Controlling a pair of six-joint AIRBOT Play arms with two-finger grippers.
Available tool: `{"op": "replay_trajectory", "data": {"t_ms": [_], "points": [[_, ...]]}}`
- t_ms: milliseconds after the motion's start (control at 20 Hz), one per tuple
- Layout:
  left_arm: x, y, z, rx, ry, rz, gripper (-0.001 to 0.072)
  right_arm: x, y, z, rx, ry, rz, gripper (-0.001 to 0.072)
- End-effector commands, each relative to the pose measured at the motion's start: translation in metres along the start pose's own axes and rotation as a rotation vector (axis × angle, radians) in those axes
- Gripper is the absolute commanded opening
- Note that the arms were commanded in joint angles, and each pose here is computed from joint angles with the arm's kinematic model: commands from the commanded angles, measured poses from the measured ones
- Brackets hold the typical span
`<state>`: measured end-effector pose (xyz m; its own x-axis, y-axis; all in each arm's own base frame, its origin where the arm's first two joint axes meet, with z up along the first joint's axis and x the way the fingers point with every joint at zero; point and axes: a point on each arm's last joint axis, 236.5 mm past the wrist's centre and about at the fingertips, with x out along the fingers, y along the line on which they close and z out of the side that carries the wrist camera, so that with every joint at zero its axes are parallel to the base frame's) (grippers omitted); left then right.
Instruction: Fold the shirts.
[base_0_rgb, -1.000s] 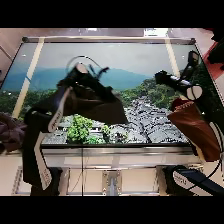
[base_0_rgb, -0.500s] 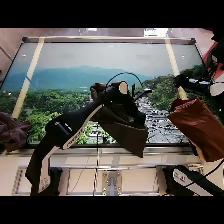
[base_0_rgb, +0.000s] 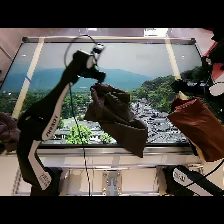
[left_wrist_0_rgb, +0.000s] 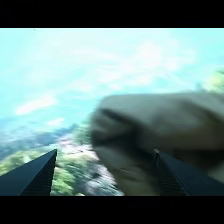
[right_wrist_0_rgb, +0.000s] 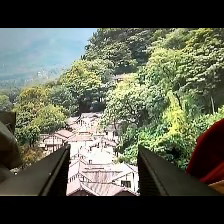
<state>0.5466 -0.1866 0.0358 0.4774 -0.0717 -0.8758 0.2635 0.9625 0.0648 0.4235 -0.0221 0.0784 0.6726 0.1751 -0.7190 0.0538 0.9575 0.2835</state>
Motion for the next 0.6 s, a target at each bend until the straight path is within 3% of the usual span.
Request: {"op": "replay_trajectory", "data": {"t_ms": [0,150,250,550], "points": [[0.016,0.073,0.002,-0.345,-0.025,-0.087,0.0703,0.001,0.011,-0.013,0.001,0.053,0.038,0.0468],[0.033,0.068,-0.012,-0.455,0.047,-0.336,0.0703,0.001,0.025,-0.024,-0.007,0.096,0.068,0.0467],[0.042,0.045,-0.027,-0.443,0.119,-0.481,0.0703,-0.002,0.036,-0.028,-0.026,0.113,0.086,0.0379],[0.080,-0.009,-0.055,-0.449,0.252,-0.626,0.0704,-0.044,0.033,-0.029,-0.051,0.089,-0.006,0.0378]]}}
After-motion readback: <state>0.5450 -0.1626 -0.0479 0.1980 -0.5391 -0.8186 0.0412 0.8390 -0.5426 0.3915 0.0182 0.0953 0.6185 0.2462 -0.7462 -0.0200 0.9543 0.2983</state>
